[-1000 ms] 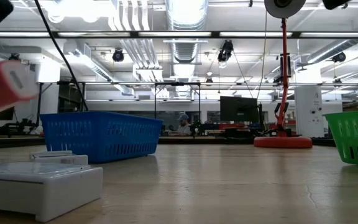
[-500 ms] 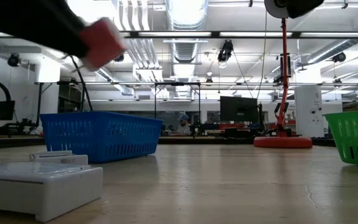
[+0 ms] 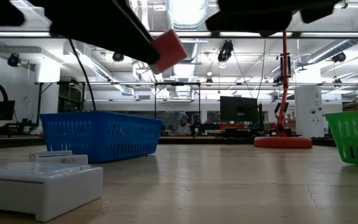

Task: Pick & Place Office items
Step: Put the pink white charger adapter into the green bin

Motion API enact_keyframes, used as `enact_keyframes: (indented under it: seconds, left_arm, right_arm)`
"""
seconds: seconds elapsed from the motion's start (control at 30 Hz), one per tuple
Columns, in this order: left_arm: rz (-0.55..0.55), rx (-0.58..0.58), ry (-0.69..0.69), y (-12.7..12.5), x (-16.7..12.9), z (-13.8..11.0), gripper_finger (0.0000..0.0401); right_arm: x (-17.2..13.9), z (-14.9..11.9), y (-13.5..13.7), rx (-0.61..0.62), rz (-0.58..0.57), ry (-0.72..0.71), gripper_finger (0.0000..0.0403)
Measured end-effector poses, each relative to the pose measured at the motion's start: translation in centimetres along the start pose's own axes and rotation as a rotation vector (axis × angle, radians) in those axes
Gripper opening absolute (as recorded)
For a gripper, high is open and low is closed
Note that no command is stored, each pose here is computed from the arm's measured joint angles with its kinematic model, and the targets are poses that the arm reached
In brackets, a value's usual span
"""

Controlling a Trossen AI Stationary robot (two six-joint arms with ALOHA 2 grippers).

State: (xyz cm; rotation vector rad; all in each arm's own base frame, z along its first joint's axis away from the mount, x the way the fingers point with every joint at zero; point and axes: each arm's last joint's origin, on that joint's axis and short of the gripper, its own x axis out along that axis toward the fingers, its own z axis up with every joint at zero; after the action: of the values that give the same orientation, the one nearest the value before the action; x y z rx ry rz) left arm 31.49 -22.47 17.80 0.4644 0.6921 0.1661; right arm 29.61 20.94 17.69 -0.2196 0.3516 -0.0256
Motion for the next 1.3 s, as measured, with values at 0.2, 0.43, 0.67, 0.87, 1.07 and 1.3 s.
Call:
enact_keyframes:
  seconds: [0.2, 0.43, 0.67, 0.87, 1.07, 1.3]
  left_arm:
    - [-0.002, 0.011, -0.005, 0.1, 0.1, 0.1, 0.0117]
    - [-0.006, 0.014, -0.025, 0.2, 0.3, 0.4, 0.0117]
    - [-0.022, -0.001, -0.030, 0.5, 0.7, 0.6, 0.0117]
    - [-0.042, 0.003, -0.052, 0.7, 0.9, 1.0, 0.0117]
    - [-0.039, -0.001, -0.052, 0.9, 1.1, 1.1, 0.0117]
    - [-0.045, -0.007, -0.060, 1.1, 1.3, 1.2, 0.0117]
  right_arm:
    - [0.8, -0.1, 0.3, -0.020, -0.009, 0.012, 0.0265]
    - [1.1, -0.1, 0.0, -0.015, -0.019, 0.014, 0.0265]
    - [1.2, -0.1, -0.1, -0.012, -0.018, 0.015, 0.0265]
    - [1.3, -0.1, -0.2, -0.012, -0.019, 0.016, 0.0265]
    - [1.3, -0.1, -0.2, -0.009, -0.017, 0.017, 0.0265]
    - [1.3, -0.1, -0.2, -0.011, -0.017, 0.017, 0.0265]
